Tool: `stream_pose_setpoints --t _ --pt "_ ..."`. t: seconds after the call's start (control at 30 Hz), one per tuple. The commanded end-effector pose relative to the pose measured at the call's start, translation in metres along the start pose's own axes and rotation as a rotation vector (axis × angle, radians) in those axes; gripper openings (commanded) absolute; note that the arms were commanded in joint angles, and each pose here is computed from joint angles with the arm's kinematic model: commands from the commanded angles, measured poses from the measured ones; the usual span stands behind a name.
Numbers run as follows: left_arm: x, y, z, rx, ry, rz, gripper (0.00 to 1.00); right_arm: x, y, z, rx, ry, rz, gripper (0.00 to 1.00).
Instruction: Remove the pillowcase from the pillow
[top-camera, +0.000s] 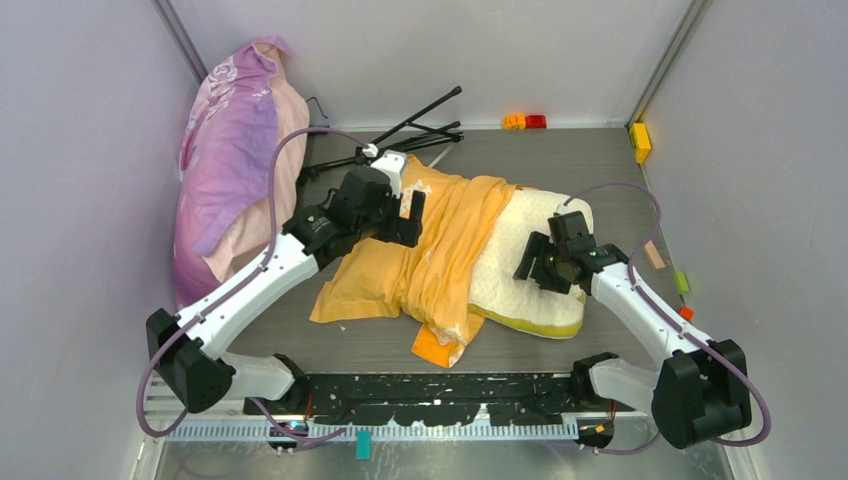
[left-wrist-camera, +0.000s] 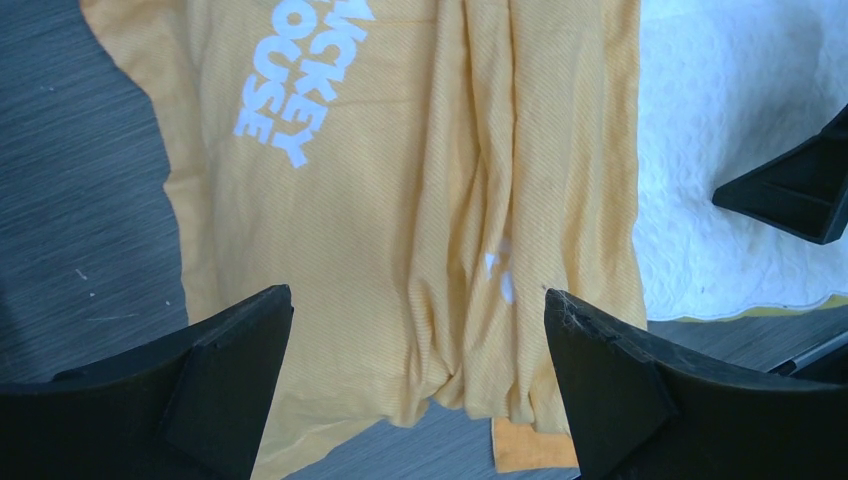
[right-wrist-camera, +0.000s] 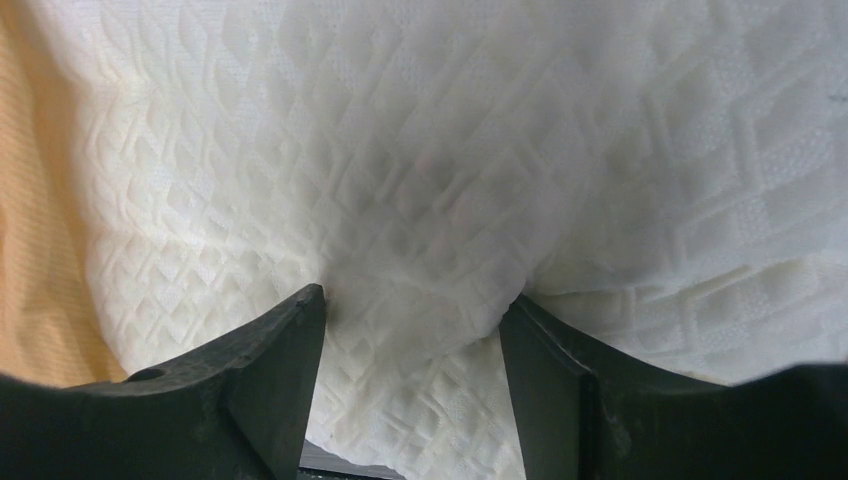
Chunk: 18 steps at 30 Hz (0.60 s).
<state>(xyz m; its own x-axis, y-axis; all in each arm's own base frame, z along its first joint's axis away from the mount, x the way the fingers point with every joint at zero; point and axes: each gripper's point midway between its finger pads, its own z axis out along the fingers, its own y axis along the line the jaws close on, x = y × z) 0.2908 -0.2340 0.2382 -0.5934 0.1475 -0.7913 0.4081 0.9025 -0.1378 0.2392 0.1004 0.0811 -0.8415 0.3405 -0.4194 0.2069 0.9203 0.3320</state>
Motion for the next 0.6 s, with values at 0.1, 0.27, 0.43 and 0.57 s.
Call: stream_pose_setpoints --t 0.1,0.27,0.43,0.57 --pt "0.004 -0.011 0.017 0.042 0.083 0.071 1.0 -0.034 0.02 -0.025 -0.052 -0.136 -0.015 0.89" --pt "0.001 -0.023 0.042 0.076 0.141 0.102 1.0 -0.04 -0.004 -0.016 0.077 -0.181 0.046 0.9" --pt "-0.008 -0.047 0.063 0.114 0.164 0.121 1.0 -0.027 -0.005 0.0 0.07 -0.134 0.081 0.9" --pt "-0.009 -0.073 0.077 0.19 0.194 0.143 1.0 -0.021 -0.015 0.009 0.108 -0.122 0.079 0.9"
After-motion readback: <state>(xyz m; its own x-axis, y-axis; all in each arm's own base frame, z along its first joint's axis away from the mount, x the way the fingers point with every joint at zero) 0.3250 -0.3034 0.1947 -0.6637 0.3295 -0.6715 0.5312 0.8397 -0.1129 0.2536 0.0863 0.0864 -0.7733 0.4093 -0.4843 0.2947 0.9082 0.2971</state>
